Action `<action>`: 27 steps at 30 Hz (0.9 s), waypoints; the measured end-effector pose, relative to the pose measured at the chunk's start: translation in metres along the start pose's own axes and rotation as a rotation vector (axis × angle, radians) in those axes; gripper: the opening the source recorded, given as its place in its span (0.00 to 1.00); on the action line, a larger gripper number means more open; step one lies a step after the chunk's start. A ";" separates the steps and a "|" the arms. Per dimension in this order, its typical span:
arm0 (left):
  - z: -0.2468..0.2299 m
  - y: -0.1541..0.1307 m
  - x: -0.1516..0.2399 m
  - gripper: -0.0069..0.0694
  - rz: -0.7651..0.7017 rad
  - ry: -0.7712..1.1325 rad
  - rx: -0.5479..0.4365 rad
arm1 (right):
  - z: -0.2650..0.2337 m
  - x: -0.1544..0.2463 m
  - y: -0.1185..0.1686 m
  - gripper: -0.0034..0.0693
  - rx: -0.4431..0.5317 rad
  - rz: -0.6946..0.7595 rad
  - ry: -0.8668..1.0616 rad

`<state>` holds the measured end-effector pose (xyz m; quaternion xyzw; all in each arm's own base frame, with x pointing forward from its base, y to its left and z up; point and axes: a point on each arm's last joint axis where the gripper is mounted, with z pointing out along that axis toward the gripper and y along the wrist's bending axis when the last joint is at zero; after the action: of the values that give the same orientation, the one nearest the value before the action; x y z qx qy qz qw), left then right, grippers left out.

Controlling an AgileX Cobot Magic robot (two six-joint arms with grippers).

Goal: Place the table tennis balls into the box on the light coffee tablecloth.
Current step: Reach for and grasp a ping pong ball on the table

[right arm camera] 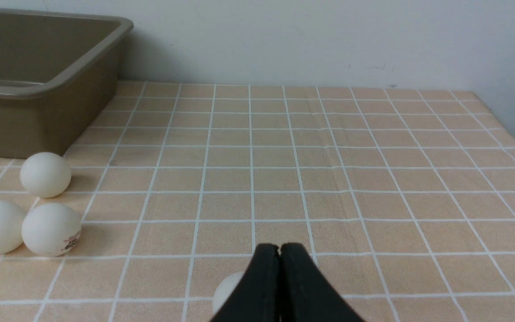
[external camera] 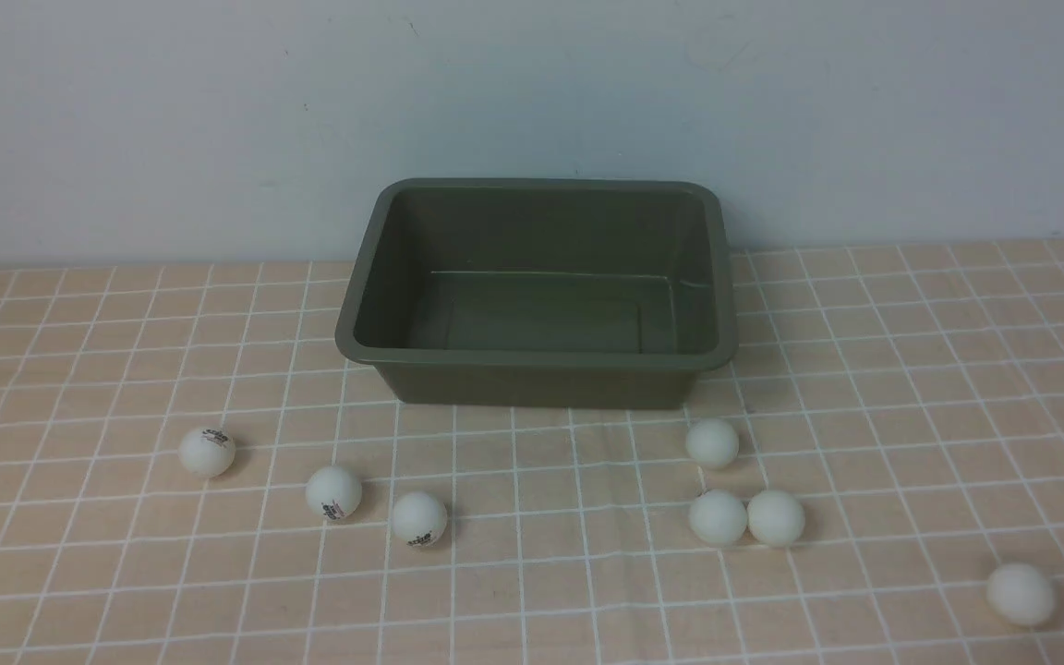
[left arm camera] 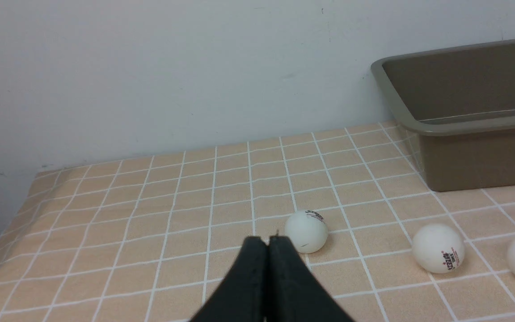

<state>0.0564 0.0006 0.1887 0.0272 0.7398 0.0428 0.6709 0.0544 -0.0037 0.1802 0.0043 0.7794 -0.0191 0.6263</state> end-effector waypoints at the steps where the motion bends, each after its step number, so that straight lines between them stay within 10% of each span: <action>1: 0.000 0.000 0.000 0.00 0.000 0.000 0.000 | 0.000 0.000 0.000 0.02 0.000 0.000 0.000; 27: 0.000 0.000 0.000 0.00 0.000 0.000 0.000 | 0.000 0.000 0.000 0.02 0.000 -0.016 0.000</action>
<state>0.0564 0.0006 0.1887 0.0272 0.7398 0.0428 0.6709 0.0544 -0.0037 0.1802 -0.0019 0.7794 -0.0241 0.6261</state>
